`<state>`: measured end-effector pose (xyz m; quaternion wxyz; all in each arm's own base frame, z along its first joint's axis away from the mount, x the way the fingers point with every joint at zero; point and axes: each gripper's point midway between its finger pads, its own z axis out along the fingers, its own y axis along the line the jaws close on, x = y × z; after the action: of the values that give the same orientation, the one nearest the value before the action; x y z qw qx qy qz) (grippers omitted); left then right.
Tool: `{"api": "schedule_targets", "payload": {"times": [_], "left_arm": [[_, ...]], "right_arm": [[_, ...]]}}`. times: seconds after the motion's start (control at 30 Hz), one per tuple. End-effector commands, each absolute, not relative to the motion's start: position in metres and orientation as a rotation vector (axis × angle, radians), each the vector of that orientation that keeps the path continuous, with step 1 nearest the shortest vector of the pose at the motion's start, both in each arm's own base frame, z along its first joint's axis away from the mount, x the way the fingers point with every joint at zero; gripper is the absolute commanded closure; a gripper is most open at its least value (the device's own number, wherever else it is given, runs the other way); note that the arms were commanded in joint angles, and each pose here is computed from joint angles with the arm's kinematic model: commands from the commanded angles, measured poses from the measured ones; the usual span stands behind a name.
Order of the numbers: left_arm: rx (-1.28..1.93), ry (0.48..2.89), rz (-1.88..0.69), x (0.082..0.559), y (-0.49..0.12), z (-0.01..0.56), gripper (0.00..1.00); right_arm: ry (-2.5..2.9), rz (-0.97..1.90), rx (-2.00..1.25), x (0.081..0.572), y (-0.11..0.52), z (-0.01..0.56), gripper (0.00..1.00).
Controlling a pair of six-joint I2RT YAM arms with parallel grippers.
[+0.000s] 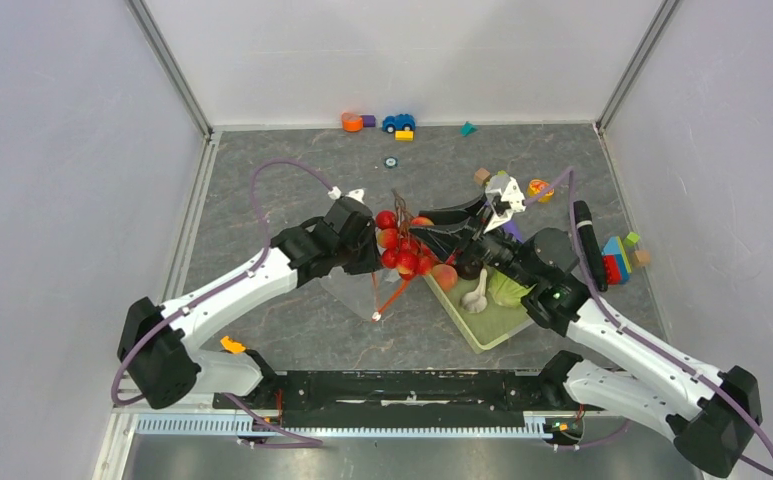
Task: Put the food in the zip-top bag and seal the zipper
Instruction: Place the fake fruit in the zipper food storage bag.
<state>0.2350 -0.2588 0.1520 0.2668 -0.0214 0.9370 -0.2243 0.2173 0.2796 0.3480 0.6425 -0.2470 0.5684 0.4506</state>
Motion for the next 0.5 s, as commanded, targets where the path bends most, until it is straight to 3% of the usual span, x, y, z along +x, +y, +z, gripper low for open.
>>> {"api": "schedule_targets", "payload": {"times": [0.0,0.47], "left_arm": [[-0.007,2.404,-0.773,0.233,-0.271,0.185,0.98],[-0.062,2.246,-0.898,0.232,-0.267,0.222,0.98]], "right_arm": [[1.149,1.154,-0.511,0.208,0.285,0.375,1.0],[1.32,1.168,-0.507,0.213,0.292,0.309,1.0]]}}
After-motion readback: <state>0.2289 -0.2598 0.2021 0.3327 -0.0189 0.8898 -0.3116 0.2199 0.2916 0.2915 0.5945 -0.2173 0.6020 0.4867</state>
